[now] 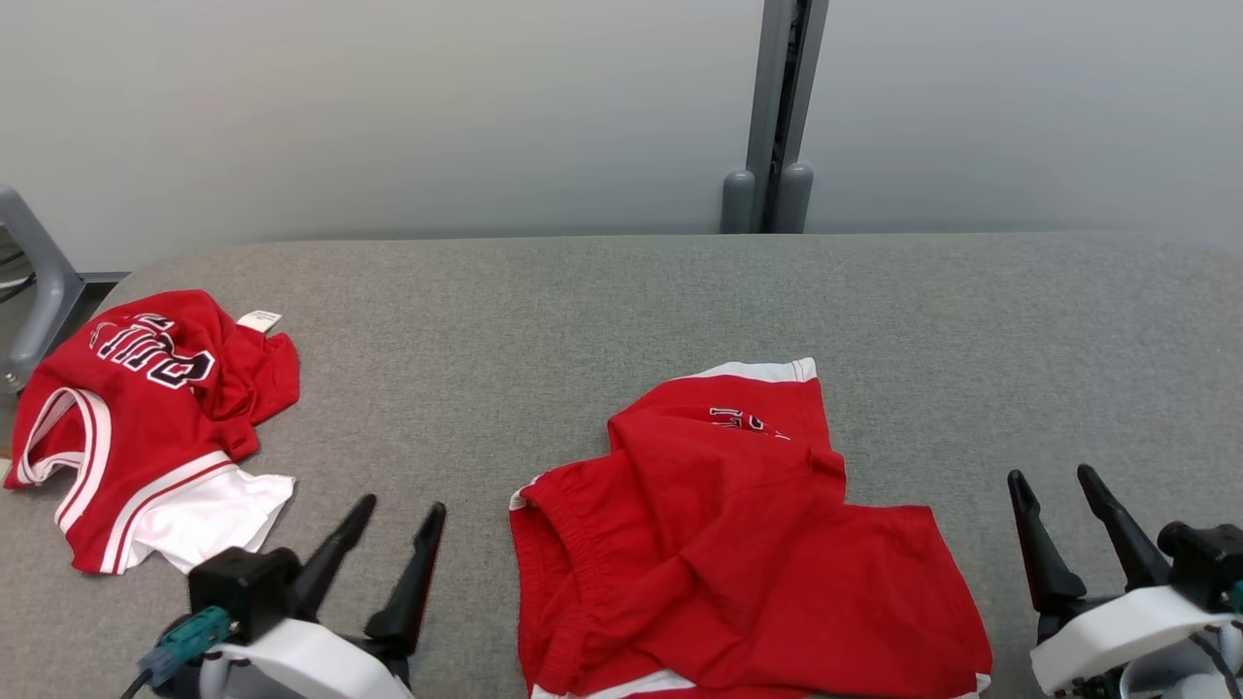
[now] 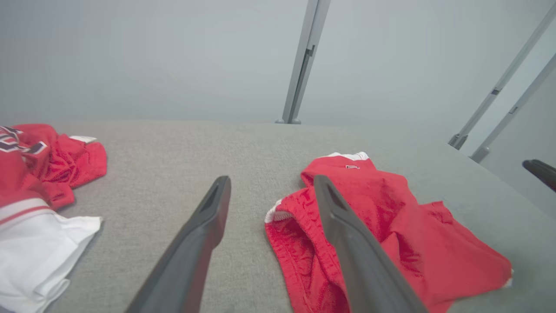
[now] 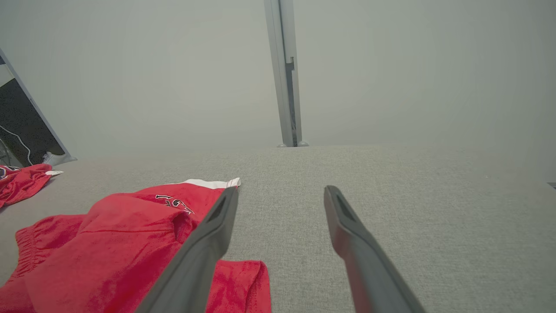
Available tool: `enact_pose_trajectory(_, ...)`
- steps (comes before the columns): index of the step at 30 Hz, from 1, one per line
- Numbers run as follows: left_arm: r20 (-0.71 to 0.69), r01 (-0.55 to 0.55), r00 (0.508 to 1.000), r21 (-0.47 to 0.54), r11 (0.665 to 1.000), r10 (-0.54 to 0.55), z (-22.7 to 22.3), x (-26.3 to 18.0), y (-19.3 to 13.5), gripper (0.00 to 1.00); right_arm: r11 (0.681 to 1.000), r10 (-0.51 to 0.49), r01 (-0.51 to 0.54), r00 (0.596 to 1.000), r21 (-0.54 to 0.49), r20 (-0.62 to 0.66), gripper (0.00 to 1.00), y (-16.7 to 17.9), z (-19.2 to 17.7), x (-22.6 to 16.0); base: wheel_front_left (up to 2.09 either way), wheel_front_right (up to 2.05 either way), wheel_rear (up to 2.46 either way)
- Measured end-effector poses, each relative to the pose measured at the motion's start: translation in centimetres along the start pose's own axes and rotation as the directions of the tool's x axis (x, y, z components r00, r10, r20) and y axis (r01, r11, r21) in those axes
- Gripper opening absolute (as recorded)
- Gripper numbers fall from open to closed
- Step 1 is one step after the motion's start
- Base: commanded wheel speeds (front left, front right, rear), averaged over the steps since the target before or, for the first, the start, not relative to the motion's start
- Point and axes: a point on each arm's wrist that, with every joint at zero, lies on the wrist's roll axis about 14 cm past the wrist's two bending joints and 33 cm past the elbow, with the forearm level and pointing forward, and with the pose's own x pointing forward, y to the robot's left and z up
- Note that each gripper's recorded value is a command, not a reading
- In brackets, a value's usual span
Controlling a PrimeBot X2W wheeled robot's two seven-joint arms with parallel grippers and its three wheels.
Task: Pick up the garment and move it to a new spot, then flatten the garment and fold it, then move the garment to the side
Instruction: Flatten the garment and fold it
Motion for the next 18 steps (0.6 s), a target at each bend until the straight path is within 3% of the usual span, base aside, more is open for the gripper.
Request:
enact_pose_trajectory(2,0.097,-0.068,0.993,0.049,0.997,0.063,1.8,0.0,1.4,1.00,1.000,-0.010,0.010,1.000,0.002,-0.017,1.00,-0.3,-0.6,-0.7,0.00,0.00,0.00)
enact_pose_trajectory(6,0.263,-0.131,0.958,0.030,0.991,0.118,4.4,0.2,1.9,1.00,1.000,-0.018,0.019,0.999,0.013,-0.051,1.00,-0.4,-1.8,-2.0,0.00,0.00,0.00)
enact_pose_trajectory(12,0.284,-0.162,0.948,0.050,0.986,0.141,3.9,1.1,2.4,1.00,0.998,0.029,-0.018,0.987,0.067,-0.158,1.00,1.4,-4.8,-3.0,0.00,0.00,0.00)
enact_pose_trajectory(18,0.279,-0.168,0.948,0.040,0.985,0.150,3.4,1.5,2.5,1.00,0.983,0.143,-0.090,0.922,0.161,-0.360,1.00,4.6,-8.9,-4.4,0.00,0.00,0.00)
